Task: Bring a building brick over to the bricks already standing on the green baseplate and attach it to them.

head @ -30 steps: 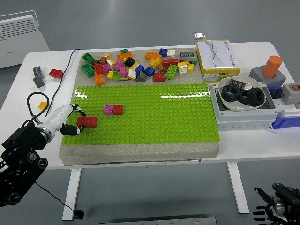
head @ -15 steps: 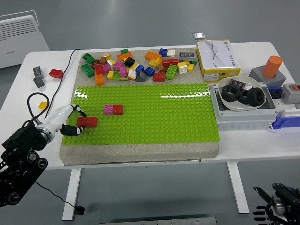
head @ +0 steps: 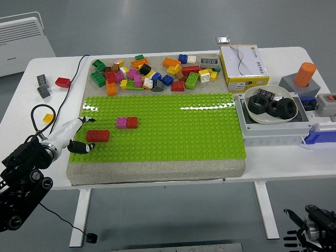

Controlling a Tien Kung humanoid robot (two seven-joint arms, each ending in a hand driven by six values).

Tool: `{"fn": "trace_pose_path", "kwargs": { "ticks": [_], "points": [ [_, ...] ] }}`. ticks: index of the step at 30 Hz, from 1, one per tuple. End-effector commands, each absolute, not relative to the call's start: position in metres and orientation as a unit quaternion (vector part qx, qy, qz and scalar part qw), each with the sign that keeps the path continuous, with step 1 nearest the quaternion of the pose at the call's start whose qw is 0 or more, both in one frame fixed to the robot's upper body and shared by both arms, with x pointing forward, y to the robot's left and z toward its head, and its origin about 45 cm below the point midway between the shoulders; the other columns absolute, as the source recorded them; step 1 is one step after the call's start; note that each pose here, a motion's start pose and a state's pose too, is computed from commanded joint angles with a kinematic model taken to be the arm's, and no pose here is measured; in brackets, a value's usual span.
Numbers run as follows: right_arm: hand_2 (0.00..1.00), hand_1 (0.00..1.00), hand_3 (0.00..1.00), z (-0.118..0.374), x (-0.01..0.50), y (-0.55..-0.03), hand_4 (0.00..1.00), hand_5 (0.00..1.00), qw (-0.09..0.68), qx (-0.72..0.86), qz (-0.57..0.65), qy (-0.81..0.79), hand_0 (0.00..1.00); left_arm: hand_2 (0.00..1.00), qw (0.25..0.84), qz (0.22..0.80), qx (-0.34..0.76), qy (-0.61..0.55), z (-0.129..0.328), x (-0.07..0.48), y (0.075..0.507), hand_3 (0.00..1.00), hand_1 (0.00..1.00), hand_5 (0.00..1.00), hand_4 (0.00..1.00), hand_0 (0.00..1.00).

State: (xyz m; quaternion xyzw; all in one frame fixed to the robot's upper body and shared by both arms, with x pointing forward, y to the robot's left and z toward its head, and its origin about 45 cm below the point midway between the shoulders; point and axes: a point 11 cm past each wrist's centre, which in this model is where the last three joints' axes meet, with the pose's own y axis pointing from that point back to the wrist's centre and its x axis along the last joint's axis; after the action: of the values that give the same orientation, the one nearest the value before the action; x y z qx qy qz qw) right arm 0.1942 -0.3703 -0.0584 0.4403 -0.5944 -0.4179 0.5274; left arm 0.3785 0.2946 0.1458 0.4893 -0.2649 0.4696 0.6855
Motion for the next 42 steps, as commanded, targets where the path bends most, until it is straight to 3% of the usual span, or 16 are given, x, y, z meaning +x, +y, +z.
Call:
{"fn": "trace_pose_path", "kwargs": {
  "ticks": [7, 8, 25, 26, 42],
  "points": [
    [0.613, 0.525, 0.769, -0.058, 0.194, -0.37, 0.87, 0.998, 0.527, 0.44, -0.418, -0.595, 0.542, 0.956, 0.681, 0.468, 0.491, -0.275, 0.151, 0.379, 0.293, 0.857, 0.981, 0.022, 0.734, 0.998],
    [0.613, 0.525, 0.77, -0.058, 0.194, -0.37, 0.87, 0.998, 0.527, 0.44, -0.418, -0.595, 0.541, 0.991, 0.68, 0.467, 0.492, -0.28, 0.154, 0.379, 0.292, 0.788, 0.998, 0.017, 0.744, 0.998],
    [0.613, 0.521, 0.769, -0.058, 0.195, -0.37, 0.869, 0.998, 0.527, 0.44, -0.418, -0.595, 0.541, 0.99, 0.679, 0.457, 0.502, -0.28, 0.154, 0.382, 0.29, 0.732, 0.993, 0.007, 0.724, 0.998],
    [0.613, 0.522, 0.769, -0.058, 0.195, -0.37, 0.869, 0.998, 0.527, 0.441, -0.418, -0.595, 0.542, 0.988, 0.679, 0.457, 0.502, -0.279, 0.153, 0.383, 0.29, 0.685, 0.989, 0.017, 0.688, 0.998],
    [0.615, 0.528, 0.771, -0.059, 0.194, -0.369, 0.867, 0.998, 0.526, 0.441, -0.419, -0.595, 0.541, 0.979, 0.679, 0.456, 0.506, -0.273, 0.147, 0.38, 0.294, 0.648, 0.993, 0.014, 0.638, 0.998]
  ]
}}
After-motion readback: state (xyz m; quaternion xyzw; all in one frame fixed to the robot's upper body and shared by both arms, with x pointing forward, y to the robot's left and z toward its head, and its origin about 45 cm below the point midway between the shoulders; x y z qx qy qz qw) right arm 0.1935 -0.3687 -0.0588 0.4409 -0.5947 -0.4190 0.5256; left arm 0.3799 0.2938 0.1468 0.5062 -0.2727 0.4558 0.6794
